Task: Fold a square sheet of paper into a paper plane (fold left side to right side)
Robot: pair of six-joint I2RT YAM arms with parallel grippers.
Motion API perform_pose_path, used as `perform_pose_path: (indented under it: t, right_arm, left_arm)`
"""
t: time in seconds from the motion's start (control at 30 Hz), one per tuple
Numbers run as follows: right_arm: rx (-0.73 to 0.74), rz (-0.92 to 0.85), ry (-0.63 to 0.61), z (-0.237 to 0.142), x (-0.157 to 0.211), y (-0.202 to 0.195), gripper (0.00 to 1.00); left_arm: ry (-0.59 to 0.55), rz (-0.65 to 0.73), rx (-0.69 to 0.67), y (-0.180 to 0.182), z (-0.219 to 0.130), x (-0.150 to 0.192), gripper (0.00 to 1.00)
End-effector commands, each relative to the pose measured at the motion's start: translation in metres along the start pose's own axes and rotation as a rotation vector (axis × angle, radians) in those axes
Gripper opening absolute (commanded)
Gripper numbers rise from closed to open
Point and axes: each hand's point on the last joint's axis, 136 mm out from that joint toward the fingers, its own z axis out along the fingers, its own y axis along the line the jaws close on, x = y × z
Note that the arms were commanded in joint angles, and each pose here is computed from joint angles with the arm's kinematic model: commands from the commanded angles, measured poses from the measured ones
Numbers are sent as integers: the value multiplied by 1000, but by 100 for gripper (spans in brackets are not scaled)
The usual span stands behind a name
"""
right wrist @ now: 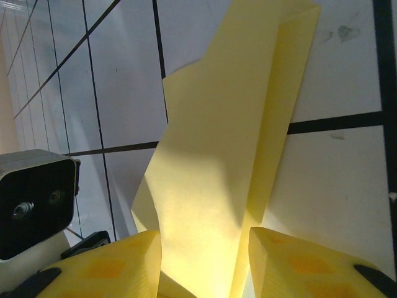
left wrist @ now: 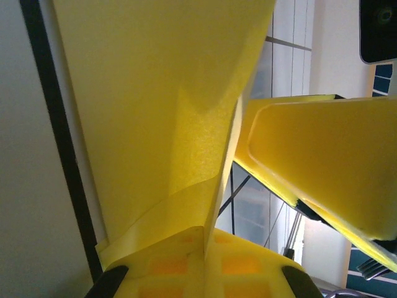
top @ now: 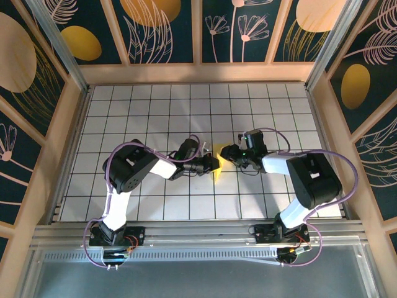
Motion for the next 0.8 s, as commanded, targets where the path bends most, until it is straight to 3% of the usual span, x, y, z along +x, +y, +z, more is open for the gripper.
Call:
perform_pose_path:
  t: [0.0, 0.5, 0.77]
  right_arm:
    - [-11, -18, -38, 4, -12, 9, 42]
    - [27, -13, -10, 15, -9, -1, 41]
    - [154, 11, 36, 24, 0, -26, 35]
  left_arm:
    - [2, -11, 30, 0, 0, -1, 0]
    - [1, -34, 42, 3, 1, 0, 0]
    - [-6, -35, 47, 3, -1, 0, 14]
